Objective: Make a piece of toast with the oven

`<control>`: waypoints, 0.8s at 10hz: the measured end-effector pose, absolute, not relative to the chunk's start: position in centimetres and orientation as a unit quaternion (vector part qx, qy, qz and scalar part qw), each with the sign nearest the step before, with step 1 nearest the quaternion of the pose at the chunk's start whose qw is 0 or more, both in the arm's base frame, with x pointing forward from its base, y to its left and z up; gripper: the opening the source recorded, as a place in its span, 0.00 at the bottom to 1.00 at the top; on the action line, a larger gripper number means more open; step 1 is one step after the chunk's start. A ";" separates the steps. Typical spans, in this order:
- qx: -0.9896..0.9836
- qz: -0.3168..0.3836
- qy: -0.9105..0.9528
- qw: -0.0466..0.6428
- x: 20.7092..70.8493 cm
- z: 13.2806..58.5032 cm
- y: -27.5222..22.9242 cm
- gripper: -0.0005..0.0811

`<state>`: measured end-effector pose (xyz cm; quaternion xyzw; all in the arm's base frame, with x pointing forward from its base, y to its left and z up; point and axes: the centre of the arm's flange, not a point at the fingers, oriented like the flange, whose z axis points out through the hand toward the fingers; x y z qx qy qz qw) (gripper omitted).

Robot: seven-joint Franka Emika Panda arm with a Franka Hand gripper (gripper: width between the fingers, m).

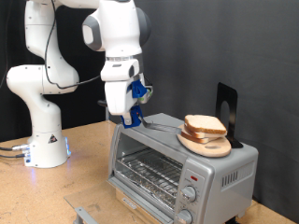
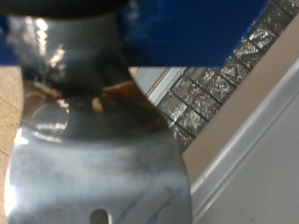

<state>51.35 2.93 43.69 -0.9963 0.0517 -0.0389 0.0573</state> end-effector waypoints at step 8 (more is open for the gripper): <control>-0.996 -0.032 0.016 0.076 51.7 43.9 6.0 0.49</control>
